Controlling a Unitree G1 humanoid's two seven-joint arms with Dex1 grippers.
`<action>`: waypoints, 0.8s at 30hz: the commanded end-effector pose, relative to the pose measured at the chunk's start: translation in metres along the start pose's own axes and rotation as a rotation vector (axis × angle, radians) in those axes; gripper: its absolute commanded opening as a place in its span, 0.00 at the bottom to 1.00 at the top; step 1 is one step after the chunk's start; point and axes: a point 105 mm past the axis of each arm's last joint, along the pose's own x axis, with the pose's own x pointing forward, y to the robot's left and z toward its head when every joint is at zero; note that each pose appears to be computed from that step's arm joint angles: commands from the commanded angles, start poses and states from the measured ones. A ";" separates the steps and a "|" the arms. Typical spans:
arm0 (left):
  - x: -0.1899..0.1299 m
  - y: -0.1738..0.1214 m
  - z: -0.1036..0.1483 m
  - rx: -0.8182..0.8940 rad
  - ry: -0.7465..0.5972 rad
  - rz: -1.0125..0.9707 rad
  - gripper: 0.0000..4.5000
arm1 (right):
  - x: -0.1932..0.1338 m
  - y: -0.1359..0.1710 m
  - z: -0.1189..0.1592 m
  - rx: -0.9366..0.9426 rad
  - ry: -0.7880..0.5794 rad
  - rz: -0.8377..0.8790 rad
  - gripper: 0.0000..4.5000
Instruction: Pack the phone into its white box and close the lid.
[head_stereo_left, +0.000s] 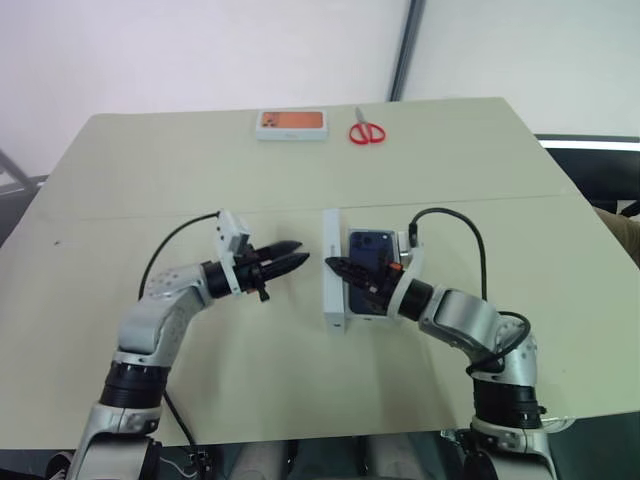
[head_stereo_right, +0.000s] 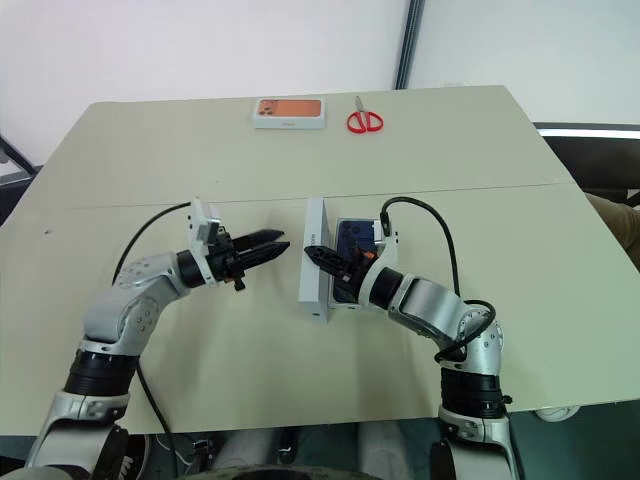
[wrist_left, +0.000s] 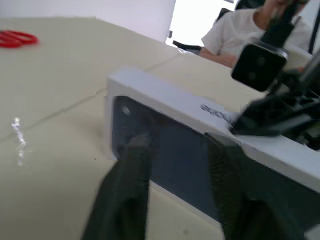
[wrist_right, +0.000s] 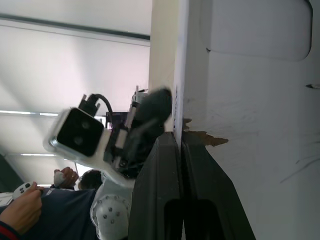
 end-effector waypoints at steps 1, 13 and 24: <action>0.002 -0.009 0.000 0.023 0.002 -0.044 0.01 | -0.001 0.008 0.006 -0.022 -0.030 0.040 0.00; 0.033 -0.010 -0.010 0.050 -0.011 -0.015 0.00 | -0.015 0.006 0.036 -0.177 -0.107 0.003 1.00; 0.057 -0.013 -0.012 0.058 -0.026 -0.054 0.00 | -0.086 -0.021 0.110 -0.952 -0.155 -0.353 1.00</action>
